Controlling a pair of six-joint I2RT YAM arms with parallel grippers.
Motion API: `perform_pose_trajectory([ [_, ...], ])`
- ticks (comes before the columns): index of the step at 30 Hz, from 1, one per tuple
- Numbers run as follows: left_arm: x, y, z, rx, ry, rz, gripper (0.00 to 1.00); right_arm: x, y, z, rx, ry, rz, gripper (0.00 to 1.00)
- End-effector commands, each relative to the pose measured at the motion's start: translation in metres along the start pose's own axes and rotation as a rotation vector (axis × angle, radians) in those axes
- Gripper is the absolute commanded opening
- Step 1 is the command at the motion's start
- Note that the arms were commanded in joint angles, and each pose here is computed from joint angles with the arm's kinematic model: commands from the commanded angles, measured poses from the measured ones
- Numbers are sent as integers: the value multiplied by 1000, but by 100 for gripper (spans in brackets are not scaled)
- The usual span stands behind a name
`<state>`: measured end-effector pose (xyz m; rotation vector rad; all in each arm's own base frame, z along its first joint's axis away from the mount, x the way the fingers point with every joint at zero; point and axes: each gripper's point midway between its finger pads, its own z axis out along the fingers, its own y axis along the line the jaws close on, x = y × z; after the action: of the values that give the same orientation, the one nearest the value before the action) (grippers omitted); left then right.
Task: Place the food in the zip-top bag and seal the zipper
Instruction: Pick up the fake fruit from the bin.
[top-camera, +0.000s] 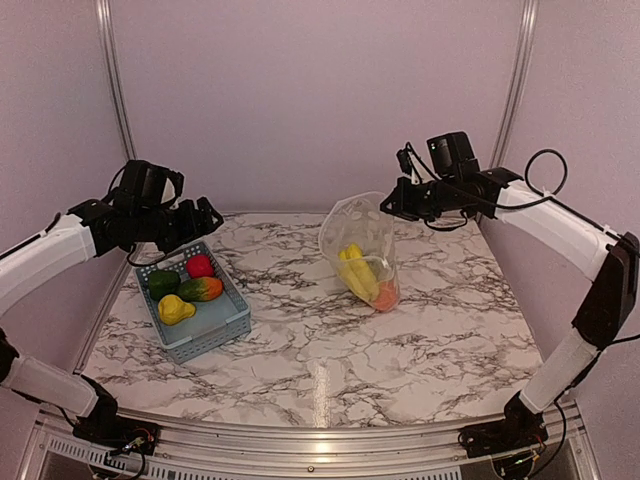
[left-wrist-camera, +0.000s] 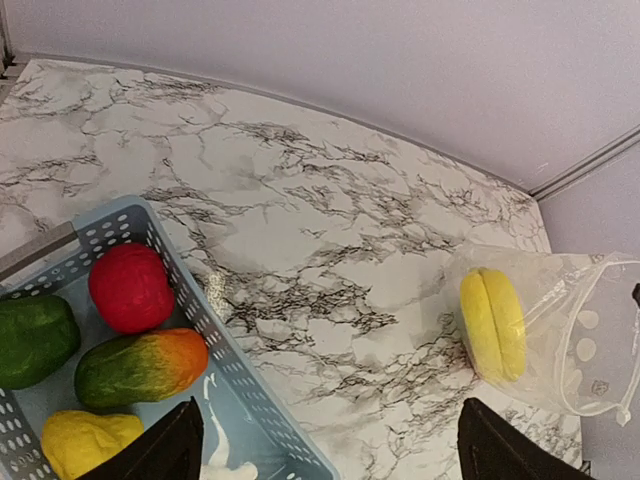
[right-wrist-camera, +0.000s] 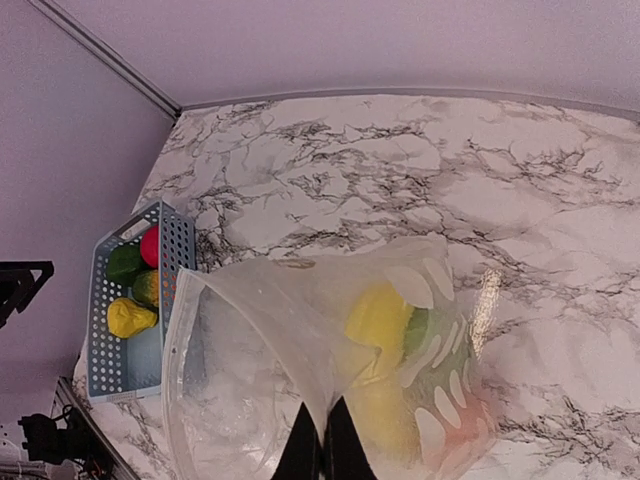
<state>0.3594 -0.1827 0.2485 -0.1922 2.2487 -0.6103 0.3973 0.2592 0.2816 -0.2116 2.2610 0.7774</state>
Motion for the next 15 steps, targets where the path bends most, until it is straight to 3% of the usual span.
perform_pose_trajectory([
  [1, 3, 52, -25, -204, 16, 236, 90, -10, 1, -15, 2, -40, -25, 0],
  [7, 29, 101, -26, -429, 172, 440, 90, -9, 2, -14, -9, -38, -21, 0],
  [15, 63, 133, -14, -508, 351, 573, 90, -8, 3, -13, -17, -30, -30, 0],
])
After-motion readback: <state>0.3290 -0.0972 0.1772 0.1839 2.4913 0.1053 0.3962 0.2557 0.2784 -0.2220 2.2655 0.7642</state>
